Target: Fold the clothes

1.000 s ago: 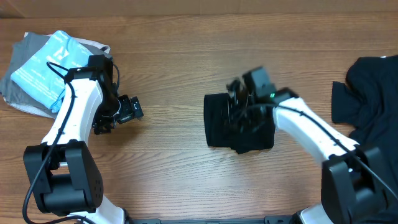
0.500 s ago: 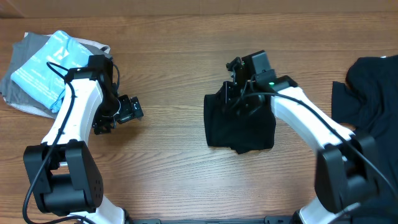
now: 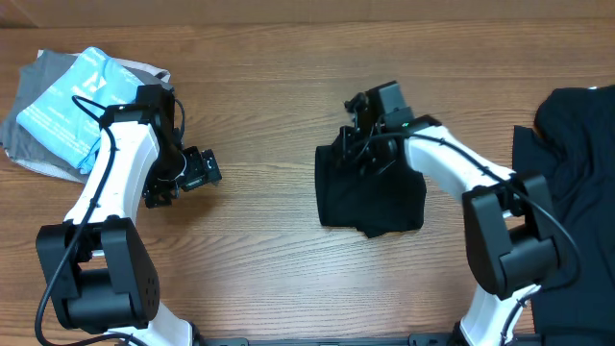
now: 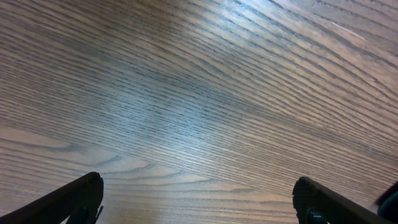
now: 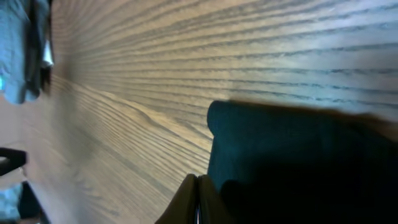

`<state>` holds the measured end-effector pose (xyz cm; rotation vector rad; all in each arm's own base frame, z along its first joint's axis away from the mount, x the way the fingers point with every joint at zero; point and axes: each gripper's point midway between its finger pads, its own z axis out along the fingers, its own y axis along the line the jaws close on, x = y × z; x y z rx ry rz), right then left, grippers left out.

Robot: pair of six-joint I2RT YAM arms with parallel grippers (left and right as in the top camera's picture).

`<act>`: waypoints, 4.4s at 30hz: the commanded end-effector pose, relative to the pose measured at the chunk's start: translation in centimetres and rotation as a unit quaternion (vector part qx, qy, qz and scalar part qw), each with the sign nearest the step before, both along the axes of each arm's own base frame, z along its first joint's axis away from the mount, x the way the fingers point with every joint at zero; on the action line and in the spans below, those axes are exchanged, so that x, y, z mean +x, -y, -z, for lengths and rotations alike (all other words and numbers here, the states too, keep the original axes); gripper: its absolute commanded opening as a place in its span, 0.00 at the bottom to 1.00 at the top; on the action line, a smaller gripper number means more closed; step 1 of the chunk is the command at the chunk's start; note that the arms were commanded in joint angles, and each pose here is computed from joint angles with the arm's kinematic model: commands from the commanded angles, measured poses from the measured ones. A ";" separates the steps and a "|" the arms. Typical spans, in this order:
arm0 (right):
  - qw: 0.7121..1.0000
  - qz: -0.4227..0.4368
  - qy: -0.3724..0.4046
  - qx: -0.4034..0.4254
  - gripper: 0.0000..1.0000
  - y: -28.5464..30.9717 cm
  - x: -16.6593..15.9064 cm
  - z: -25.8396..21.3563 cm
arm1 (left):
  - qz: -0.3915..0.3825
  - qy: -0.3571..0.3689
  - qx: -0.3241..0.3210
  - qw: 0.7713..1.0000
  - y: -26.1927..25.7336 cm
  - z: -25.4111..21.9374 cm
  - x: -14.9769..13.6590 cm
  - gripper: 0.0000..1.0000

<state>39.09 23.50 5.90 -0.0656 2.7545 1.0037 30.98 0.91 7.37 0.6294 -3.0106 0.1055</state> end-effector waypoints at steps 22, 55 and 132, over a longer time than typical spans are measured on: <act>0.971 0.236 0.034 -0.005 1.00 23.3 3.2 -13.1 | 0.000 0.021 0.005 1.000 -0.1 -1.1 0.6 1.00; 0.970 0.240 0.035 -0.008 1.00 23.5 3.2 -13.0 | 0.256 0.313 -0.348 0.846 40.0 -9.9 2.6 0.04; 0.970 0.240 0.035 -0.008 1.00 23.5 3.2 -13.0 | 0.278 0.184 -0.056 0.941 28.5 -6.0 6.3 0.05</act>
